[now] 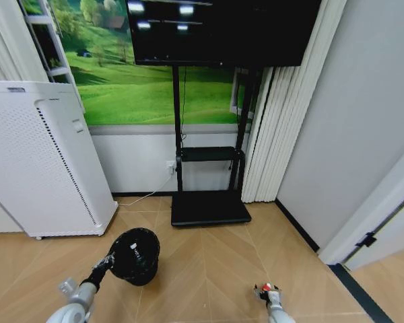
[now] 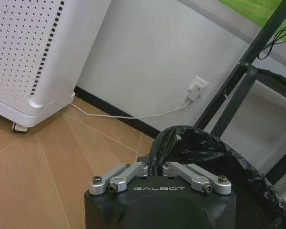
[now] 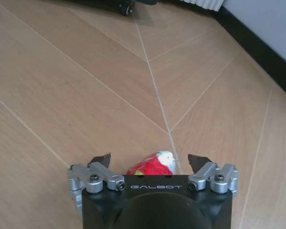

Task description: Pick up the trash bin and place the garbage on the floor into it.

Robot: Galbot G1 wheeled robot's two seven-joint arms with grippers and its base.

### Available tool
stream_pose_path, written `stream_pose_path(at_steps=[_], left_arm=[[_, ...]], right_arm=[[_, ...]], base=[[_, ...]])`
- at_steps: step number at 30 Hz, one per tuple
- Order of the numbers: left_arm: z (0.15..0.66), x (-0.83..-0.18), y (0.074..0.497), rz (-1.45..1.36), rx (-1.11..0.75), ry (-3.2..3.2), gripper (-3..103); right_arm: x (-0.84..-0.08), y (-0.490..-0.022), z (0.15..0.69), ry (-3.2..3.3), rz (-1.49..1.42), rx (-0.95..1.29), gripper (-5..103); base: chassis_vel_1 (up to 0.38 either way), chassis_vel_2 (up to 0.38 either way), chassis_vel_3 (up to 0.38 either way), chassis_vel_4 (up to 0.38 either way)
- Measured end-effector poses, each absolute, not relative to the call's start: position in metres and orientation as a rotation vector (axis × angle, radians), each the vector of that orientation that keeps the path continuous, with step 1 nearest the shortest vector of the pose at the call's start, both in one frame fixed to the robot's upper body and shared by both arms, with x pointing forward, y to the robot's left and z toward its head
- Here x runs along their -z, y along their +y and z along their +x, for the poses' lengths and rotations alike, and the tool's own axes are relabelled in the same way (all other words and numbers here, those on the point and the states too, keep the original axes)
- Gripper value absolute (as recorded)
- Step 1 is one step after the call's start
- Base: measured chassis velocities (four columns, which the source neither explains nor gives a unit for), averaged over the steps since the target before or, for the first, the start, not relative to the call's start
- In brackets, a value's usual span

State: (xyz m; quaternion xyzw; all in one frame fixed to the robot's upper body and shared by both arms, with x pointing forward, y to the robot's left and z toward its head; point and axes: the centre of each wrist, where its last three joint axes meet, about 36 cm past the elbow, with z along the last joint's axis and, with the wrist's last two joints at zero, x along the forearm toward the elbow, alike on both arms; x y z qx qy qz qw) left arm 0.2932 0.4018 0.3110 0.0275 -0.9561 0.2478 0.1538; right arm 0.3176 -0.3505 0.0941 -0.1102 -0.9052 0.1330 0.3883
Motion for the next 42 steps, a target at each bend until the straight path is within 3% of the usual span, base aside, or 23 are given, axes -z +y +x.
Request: stream_pose_path(at_steps=[5,6,9,18,31,36,42], left_arm=[[0.294,-0.312,0.402,0.083,-0.712,-2.745,7],[0.294,-0.312,0.402,0.083,-0.712,-2.745,7],[0.296,-0.313,0.402,0.084,-0.713,-2.749,7],[0.302,-0.309,0.394,0.070,-0.715,-2.738,7],[0.315,-0.308,0.385,0.034,-0.706,-2.736,7],[0.340,-0.317,0.346,-0.119,-0.673,-2.728,7],[0.345,-0.302,0.319,-0.311,-0.578,-2.670,7]], right_arm=[[-0.085,-0.354,0.311,-2.256,-0.307,-0.378,70],[-0.085,-0.354,0.311,-2.256,-0.307,-0.378,70],[-0.085,-0.353,0.308,-2.248,-0.325,-0.338,54],[-0.098,-0.351,0.308,-2.269,-0.332,-0.272,33],[-0.172,-0.345,0.306,-2.410,-0.397,0.052,33],[-0.296,-0.322,0.281,-2.779,-0.123,0.173,33],[-0.347,-0.279,0.256,-2.810,0.124,0.233,33]], base=[[0.000,0.000,0.000,0.000],[0.000,0.000,0.000,0.000],[0.000,0.000,0.000,0.000],[0.000,0.000,0.000,0.000],[0.000,0.000,0.000,0.000],[0.000,0.000,0.000,0.000],[0.000,0.000,0.000,0.000]])
